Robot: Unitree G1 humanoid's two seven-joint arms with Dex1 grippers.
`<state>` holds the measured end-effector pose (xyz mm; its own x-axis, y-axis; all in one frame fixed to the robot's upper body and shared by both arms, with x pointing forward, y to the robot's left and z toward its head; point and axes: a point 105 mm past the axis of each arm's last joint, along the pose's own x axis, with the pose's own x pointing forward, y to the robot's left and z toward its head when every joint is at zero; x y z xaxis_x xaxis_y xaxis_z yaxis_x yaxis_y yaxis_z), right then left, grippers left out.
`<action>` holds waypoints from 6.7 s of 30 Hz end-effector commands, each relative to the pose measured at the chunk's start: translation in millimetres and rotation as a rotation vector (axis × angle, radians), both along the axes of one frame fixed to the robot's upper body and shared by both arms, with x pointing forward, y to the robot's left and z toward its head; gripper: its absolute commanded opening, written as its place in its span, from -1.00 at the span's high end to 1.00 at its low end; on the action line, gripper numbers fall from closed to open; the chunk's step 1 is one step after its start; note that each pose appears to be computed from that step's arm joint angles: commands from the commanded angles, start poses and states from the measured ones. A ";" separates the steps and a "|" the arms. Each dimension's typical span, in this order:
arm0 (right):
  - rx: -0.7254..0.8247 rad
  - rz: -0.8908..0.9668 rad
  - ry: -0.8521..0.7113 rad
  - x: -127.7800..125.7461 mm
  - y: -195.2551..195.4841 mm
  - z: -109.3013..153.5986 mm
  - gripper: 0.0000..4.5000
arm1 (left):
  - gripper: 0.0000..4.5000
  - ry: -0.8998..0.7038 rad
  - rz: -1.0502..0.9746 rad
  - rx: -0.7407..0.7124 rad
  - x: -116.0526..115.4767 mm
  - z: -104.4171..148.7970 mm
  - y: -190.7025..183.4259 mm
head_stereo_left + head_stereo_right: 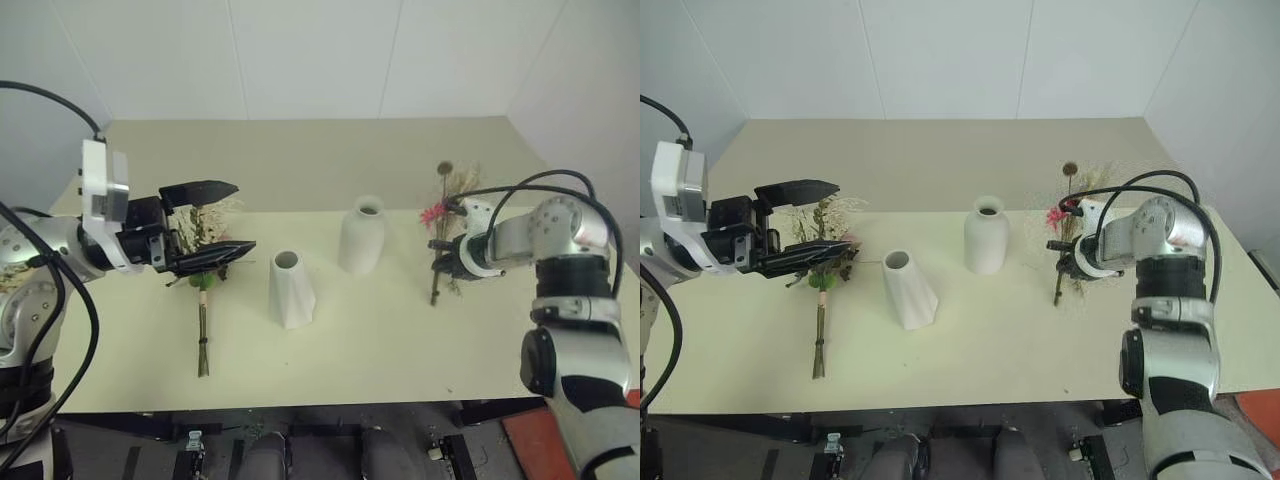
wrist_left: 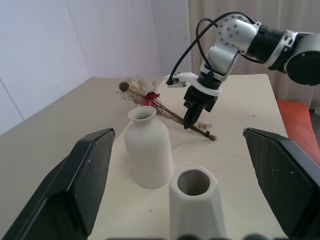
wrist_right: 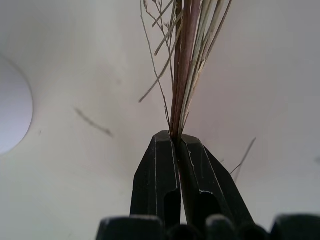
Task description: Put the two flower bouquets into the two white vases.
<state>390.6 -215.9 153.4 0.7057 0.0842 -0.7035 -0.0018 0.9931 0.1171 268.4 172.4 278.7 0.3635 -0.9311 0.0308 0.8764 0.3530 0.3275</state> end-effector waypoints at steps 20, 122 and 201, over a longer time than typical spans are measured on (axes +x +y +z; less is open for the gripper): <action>0.171 0.437 -1.266 -24.6 96.9 187.7 0.99 | -1.00 -0.048 -0.060 0.008 4.3 14.3 -7.2; -0.034 1.451 -0.872 -113.4 100.9 92.3 -0.37 | -1.00 0.894 0.853 0.566 3.6 -136.1 58.9; 0.032 1.292 -0.854 -119.5 103.0 85.4 -0.39 | 0.99 0.076 -0.123 -0.354 27.1 34.7 -57.7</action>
<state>276.4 -112.3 227.3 0.3161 0.9351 -0.1602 -0.9145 0.2555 -0.3136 305.0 118.8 307.0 0.3075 -0.8951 0.3229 0.9306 0.3537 0.0943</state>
